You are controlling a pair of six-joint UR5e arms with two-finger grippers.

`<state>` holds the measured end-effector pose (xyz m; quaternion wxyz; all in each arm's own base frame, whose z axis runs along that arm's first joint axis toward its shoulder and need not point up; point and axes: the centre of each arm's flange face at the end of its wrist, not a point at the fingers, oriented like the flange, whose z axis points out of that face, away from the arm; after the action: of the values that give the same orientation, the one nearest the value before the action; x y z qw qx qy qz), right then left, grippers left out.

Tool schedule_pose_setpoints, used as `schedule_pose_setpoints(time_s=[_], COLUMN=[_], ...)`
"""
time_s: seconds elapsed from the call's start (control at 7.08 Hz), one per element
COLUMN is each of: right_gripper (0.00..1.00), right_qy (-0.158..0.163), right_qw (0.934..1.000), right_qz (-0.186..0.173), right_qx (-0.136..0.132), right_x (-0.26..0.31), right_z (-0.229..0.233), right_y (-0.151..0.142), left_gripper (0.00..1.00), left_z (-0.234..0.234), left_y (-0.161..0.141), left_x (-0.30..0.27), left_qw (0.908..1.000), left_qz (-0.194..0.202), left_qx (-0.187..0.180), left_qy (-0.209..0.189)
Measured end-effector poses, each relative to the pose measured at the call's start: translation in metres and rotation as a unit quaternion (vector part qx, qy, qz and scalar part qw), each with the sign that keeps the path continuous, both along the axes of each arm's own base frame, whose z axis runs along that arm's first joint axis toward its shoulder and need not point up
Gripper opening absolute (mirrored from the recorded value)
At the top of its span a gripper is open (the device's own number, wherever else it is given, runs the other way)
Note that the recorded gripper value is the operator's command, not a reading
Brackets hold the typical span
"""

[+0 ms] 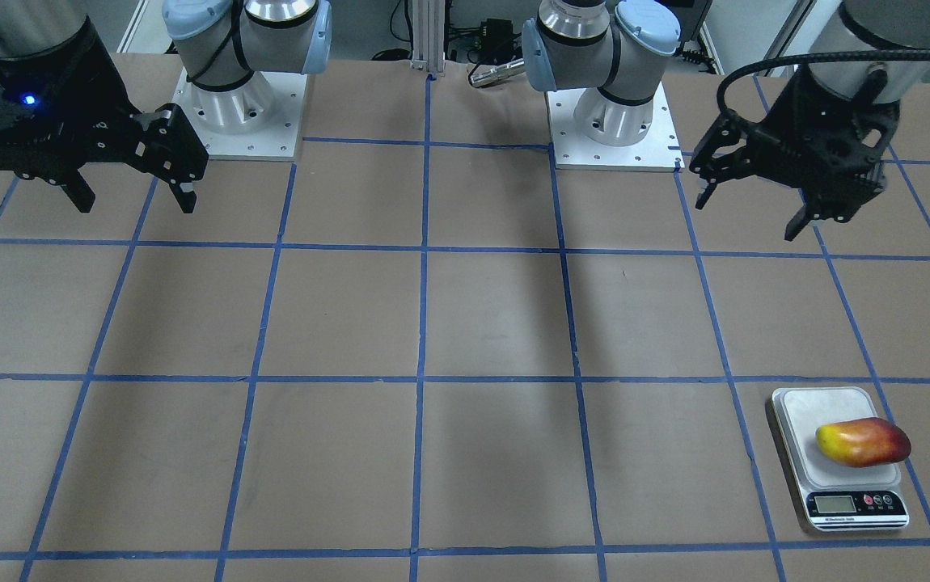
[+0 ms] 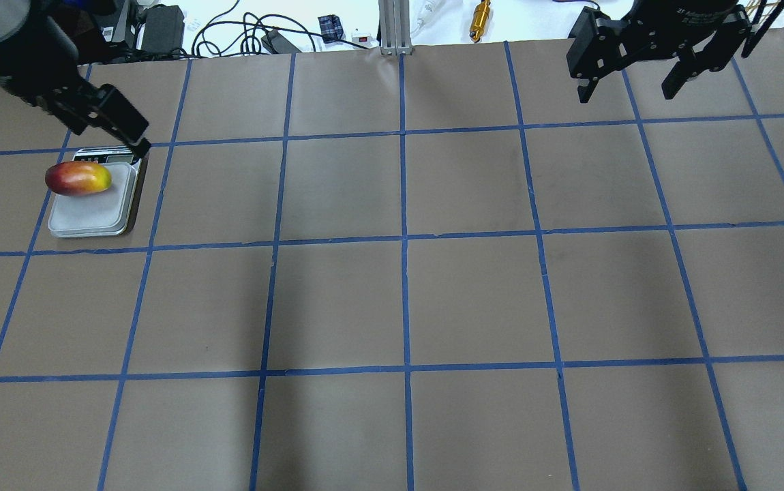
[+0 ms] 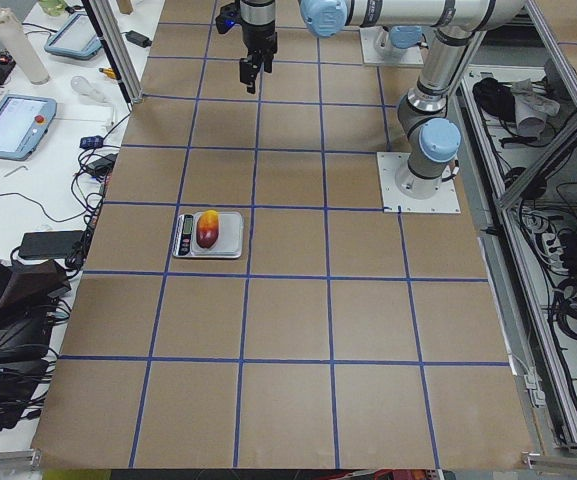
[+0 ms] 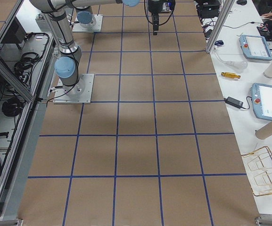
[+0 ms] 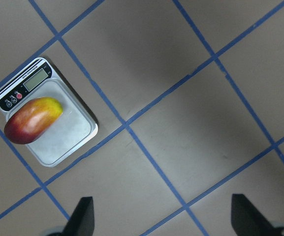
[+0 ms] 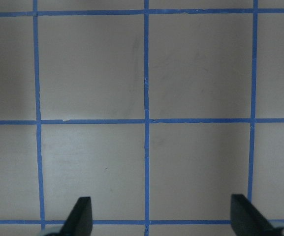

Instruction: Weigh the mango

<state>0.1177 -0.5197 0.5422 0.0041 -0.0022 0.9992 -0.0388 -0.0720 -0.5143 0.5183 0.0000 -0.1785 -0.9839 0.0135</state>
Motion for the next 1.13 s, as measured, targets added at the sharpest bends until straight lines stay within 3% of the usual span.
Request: schedule_pose_setpoints(time_s=[0.42, 0.71, 1.13], right_gripper=[1.00, 1.00, 1.00], right_qy=[0.000, 0.000, 0.001], right_qw=[1.0000, 1.0000, 1.0000], right_qz=[0.000, 0.000, 0.000], right_qx=[0.000, 0.001, 0.001], right_x=[0.000, 0.000, 0.000], right_z=[0.000, -0.001, -0.001], right_y=[0.000, 0.000, -0.001], left_gripper=[1.00, 1.00, 1.00], left_z=[-0.003, 0.002, 0.003], left_y=[0.008, 0.013, 0.015], left_x=[-0.053, -0.061, -0.063], left_qw=[0.9939, 0.9912, 0.9909], left_qz=[0.110, 0.132, 0.134], left_qx=[0.002, -0.002, -0.003], left_qy=[0.003, 0.003, 0.004])
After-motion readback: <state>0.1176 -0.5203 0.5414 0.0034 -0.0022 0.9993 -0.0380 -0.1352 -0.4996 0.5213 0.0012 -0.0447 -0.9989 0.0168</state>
